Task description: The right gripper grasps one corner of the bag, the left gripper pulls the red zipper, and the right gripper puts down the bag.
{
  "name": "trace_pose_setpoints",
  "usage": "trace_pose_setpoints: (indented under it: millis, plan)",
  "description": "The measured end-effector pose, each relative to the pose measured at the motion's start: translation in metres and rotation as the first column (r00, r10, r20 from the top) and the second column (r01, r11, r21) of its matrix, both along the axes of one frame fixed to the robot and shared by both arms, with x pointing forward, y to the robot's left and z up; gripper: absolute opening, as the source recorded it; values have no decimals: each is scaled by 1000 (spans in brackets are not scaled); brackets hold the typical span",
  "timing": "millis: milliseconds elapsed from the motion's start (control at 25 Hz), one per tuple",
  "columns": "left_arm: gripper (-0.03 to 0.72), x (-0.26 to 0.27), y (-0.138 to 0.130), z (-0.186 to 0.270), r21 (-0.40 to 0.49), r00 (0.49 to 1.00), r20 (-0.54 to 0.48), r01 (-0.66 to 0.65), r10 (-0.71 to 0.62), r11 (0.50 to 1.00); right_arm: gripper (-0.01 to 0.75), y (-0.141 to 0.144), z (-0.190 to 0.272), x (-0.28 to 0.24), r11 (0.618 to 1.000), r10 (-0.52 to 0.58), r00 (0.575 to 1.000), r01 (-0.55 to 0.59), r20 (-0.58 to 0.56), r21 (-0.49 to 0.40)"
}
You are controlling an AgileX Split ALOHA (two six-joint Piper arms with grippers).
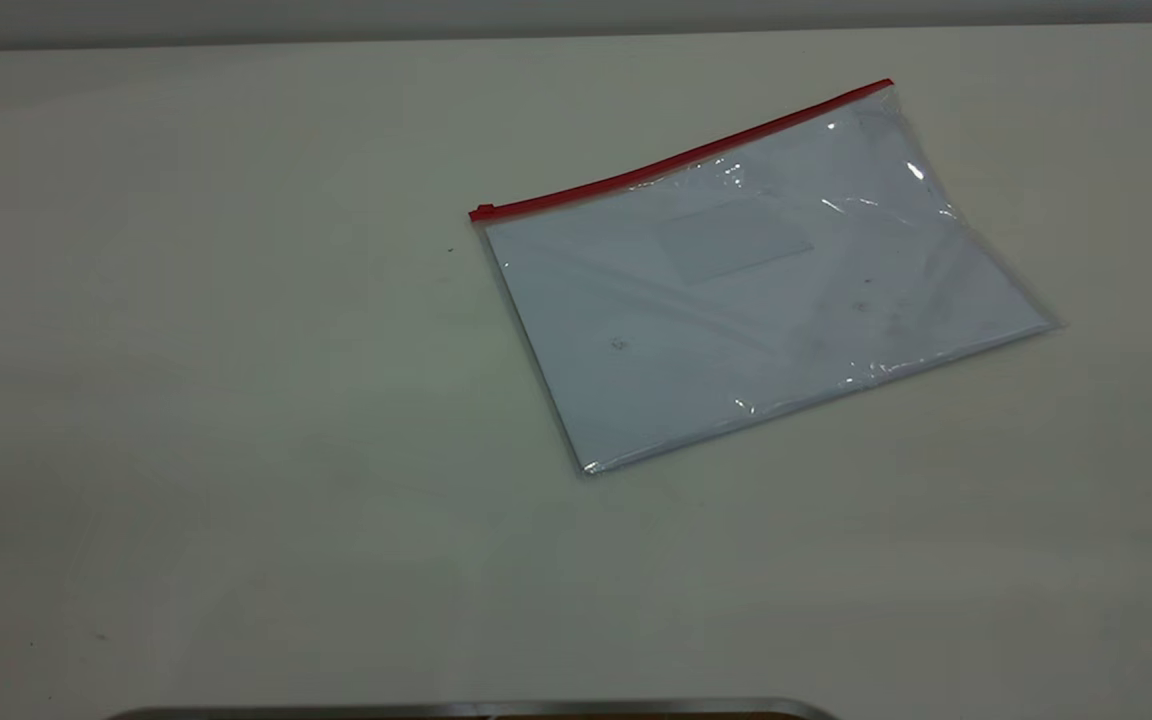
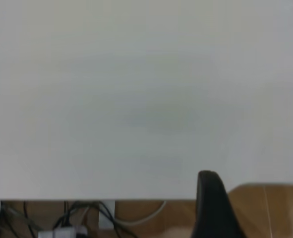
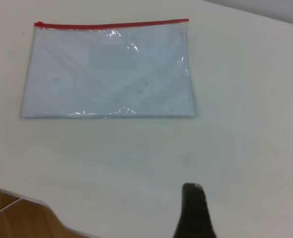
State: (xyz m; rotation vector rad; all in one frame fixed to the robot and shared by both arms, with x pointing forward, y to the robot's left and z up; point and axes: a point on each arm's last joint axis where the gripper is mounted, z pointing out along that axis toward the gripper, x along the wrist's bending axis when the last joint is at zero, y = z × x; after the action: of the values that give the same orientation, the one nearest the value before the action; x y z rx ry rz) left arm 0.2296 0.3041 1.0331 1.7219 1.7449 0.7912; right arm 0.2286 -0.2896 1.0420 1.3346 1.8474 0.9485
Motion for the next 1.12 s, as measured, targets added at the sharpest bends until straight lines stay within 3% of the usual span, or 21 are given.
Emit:
trace_pose_setpoints:
  millis: [200, 760, 1120]
  plan:
    - [501, -7, 0, -1, 0, 999, 51, -2, 2, 1000, 592, 0, 0, 0, 1000, 0, 1000, 0, 0, 0]
    - [500, -8, 0, -1, 0, 999, 52, -2, 2, 1000, 592, 0, 0, 0, 1000, 0, 1000, 0, 0, 0]
    - [500, -8, 0, -1, 0, 999, 52, -2, 2, 1000, 592, 1, 0, 1, 991, -131, 991, 131, 0, 0]
